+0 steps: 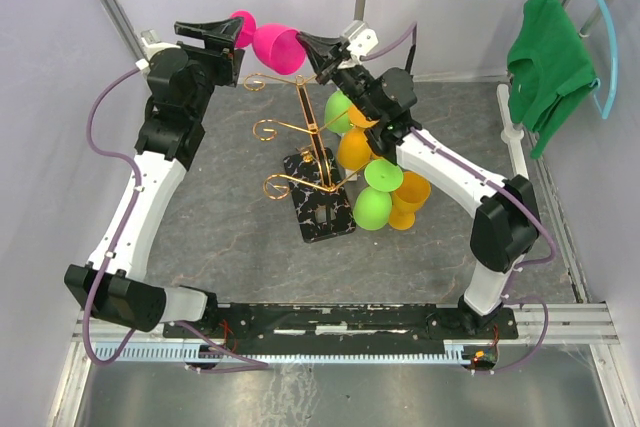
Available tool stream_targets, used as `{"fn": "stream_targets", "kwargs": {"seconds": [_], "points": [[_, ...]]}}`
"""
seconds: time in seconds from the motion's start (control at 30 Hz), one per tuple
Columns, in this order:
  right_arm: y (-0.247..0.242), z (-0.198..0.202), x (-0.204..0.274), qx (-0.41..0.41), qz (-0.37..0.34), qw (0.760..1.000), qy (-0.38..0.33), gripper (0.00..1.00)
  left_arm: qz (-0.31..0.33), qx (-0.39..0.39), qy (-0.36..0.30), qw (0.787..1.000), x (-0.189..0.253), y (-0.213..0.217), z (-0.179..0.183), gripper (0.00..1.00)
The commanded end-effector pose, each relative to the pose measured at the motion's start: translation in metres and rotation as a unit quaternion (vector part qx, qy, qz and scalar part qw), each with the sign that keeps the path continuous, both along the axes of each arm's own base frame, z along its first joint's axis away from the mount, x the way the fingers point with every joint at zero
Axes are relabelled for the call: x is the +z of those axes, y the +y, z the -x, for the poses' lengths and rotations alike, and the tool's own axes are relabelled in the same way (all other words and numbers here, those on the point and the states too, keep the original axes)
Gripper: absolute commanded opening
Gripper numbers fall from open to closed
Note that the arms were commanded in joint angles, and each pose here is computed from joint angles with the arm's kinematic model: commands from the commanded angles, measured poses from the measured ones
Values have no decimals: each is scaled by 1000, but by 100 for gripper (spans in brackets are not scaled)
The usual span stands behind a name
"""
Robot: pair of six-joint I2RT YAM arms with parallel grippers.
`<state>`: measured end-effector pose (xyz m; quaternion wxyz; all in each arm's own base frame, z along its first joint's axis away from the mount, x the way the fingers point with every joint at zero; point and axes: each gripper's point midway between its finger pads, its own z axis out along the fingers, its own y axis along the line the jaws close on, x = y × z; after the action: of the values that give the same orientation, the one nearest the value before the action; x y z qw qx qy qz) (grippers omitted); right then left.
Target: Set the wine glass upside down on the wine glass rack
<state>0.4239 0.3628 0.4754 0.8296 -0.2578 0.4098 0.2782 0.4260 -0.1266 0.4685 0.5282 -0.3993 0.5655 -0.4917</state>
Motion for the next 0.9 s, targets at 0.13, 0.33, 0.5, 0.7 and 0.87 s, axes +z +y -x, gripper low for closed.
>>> {"fn": "stream_targets", "kwargs": {"seconds": [0.13,0.33,0.5,0.7,0.87], "points": [[-3,36,51,21,-49,997,-61,1,38,-5,-19,999,12,-1,2,81],[-2,45,52,29,-52,996,-63,1,48,-1,-12,999,5,0,-1,78],[-2,51,53,39,-56,996,-65,1,53,3,-9,999,1,1,-2,72],[-1,57,50,48,-51,995,-66,1,54,15,-10,998,1,6,-3,65],[2,60,50,62,-52,995,-64,1,56,21,-10,998,1,8,-3,57]]}}
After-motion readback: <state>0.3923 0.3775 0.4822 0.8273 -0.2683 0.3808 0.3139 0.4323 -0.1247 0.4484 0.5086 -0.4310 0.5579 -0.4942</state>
